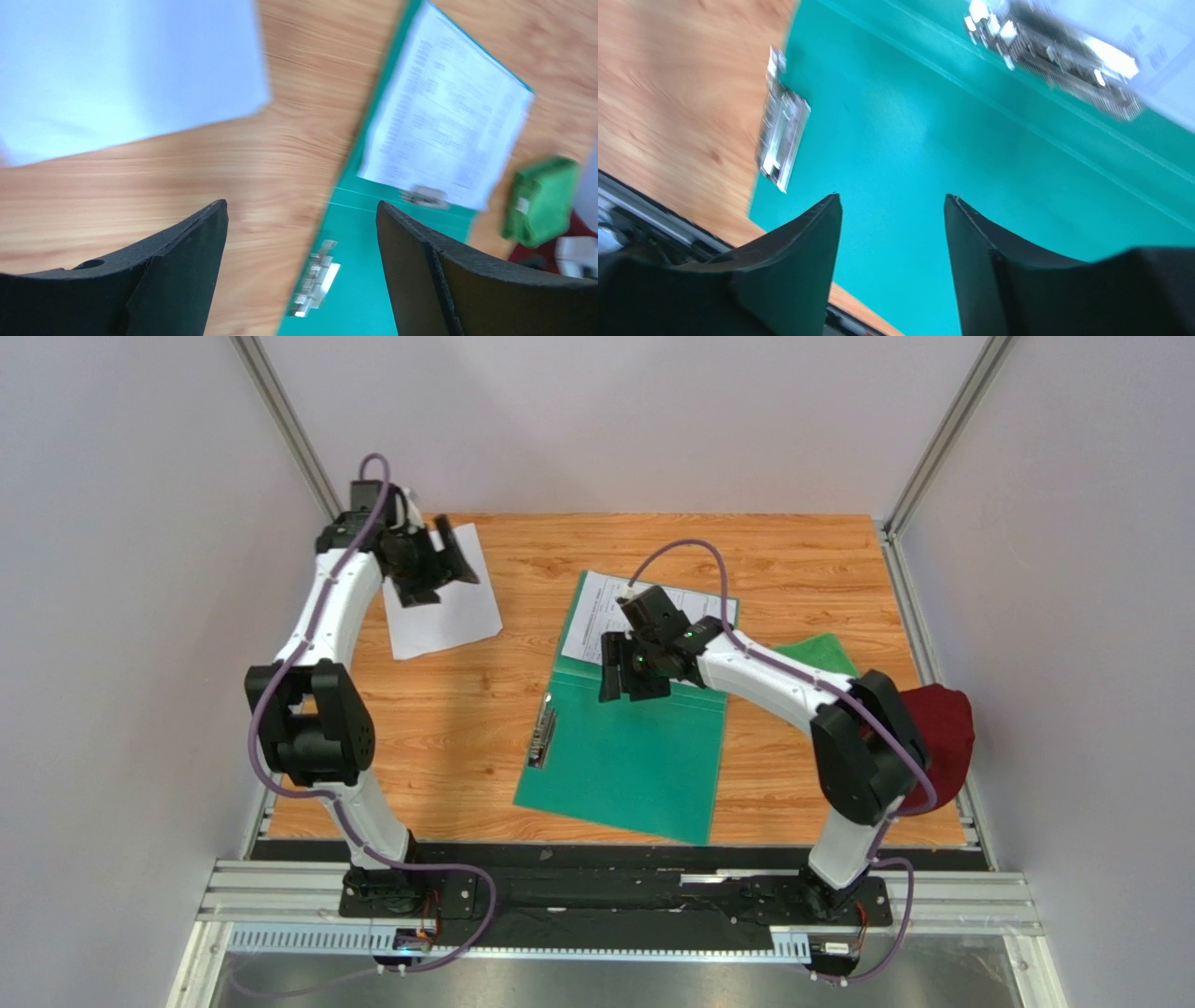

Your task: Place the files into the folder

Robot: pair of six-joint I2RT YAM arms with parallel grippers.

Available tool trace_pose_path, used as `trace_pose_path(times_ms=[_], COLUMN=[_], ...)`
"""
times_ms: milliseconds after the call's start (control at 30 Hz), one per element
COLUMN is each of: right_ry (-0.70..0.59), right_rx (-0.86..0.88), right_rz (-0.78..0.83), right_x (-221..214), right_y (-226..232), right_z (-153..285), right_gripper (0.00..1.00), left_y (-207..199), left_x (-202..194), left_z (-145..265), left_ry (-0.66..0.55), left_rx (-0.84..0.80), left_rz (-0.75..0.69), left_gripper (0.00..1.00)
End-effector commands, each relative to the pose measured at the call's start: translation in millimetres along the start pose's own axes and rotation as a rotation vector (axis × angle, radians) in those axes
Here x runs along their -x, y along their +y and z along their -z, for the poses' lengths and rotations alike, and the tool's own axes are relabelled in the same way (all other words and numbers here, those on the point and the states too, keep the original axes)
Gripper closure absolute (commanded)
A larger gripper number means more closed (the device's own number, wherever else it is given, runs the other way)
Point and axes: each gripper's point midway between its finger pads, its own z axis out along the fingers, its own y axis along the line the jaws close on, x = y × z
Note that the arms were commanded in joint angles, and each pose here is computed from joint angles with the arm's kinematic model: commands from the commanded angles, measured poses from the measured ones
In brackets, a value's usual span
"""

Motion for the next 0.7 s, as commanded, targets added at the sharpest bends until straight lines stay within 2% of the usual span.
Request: trace_pose_path(times_ms=[0, 67, 200, 267, 400, 567, 667], right_ry=[-0.162, -0.19, -0.23, -0.272, -0.3, -0.299, -0.284], right_rx=[0.154, 0.198, 0.249, 0.278, 0.347, 0.43, 0.415], right_rz=[-0.037, -0.076, -0.109, -0.111, -0.111, -0.08, -0.078], right_x=[76.6, 109.1, 152.8, 175.3, 190.4, 190.5, 189.0], right_y=[54.5, 75.2, 100.7, 110.5, 123.1, 133.9, 130.0], right_z=[-18.3, -39.9, -79.3, -97.7, -125.4, -150.1, -166.8], right_gripper=[0.37, 0.36, 0.34, 0.33, 0.3, 0.22, 0.22], left_y=[90.2, 90.1, 104.2, 108.5, 114.4, 126.4, 136.1], left_x=[-1.6, 12.9, 45.0, 56.0, 76.6, 65.8, 26.2], left_z=[13.8, 2.0, -45.5, -63.7, -104.1, -118.9, -120.4], left_ry=[0.074, 0.04, -0.011, -0.022, -0.011, 0.025, 0.136], left_rx=[0.196, 0.111, 0.101, 0.119, 0.09, 0.111, 0.16], left_rz=[0.075, 0.138, 0.227, 0.217, 0.251, 0.342, 0.473], left_gripper=[0.2, 0.21, 0.17, 0.17, 0.18, 0.18, 0.18])
